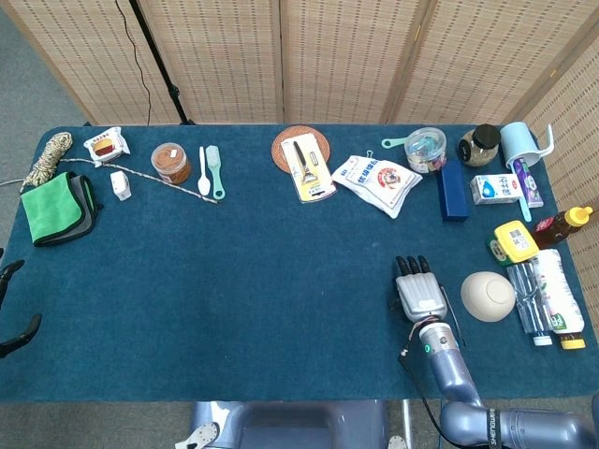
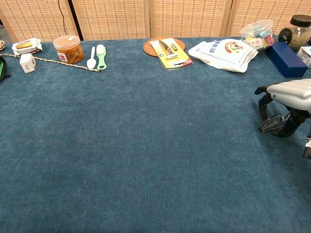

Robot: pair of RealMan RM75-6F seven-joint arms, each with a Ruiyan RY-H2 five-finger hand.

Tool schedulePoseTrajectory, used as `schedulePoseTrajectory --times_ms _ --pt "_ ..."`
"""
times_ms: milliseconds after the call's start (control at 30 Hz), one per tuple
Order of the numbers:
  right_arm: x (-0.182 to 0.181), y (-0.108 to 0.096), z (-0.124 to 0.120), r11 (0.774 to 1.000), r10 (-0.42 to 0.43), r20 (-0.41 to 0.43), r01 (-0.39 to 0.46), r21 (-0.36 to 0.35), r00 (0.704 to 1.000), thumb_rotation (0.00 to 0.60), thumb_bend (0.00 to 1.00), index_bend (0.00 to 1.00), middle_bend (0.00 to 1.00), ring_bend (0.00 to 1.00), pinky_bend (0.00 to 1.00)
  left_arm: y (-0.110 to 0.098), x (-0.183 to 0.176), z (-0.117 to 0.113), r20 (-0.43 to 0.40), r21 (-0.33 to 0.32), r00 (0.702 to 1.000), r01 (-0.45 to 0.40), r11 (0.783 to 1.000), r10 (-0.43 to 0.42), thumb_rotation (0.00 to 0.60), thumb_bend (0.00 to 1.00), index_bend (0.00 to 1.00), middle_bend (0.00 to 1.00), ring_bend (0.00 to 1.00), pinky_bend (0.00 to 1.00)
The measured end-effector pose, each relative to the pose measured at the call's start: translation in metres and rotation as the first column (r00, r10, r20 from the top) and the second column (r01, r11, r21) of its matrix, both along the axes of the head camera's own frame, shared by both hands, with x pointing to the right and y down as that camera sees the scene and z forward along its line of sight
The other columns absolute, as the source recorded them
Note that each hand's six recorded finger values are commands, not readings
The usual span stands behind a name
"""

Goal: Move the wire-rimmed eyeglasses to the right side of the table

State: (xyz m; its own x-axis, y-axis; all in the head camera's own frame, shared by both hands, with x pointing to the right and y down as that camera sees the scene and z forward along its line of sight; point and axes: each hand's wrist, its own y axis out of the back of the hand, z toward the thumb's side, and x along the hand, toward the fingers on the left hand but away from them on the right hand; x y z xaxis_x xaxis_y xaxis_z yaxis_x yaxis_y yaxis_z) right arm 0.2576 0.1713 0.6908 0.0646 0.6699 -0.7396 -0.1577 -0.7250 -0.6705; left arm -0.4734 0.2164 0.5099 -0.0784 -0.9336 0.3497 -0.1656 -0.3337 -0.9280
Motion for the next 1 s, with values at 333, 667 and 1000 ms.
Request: schedulePoseTrajectory --times_ms 333,667,1000 --pt "-0.003 -0.005 -0.021 1.000 -0.016 0.018 0.016 0.015 1.000 0.600 0.34 0.31 0.00 0.00 0.00 0.002 0.001 0.000 -0.004 -0.001 1.000 0.000 1.000 0.000 0.600 0.29 0.15 0.00 0.03 0.02" --pt "0.012 -0.007 -0.013 0.999 -0.035 -0.016 0.035 0.014 0.999 0.600 0.35 0.24 0.00 0.00 0.00 0.004 -0.002 -0.001 0.000 -0.005 1.000 0.006 1.000 -0.006 0.600 0.29 0.15 0.00 0.03 0.02" --pt "-0.002 -0.018 0.004 0.999 -0.041 -0.028 0.040 -0.011 0.999 0.600 0.35 0.23 0.00 0.00 0.00 0.008 -0.012 -0.003 0.018 -0.007 0.999 0.030 1.000 -0.030 0.600 0.29 0.15 0.00 0.03 0.02"
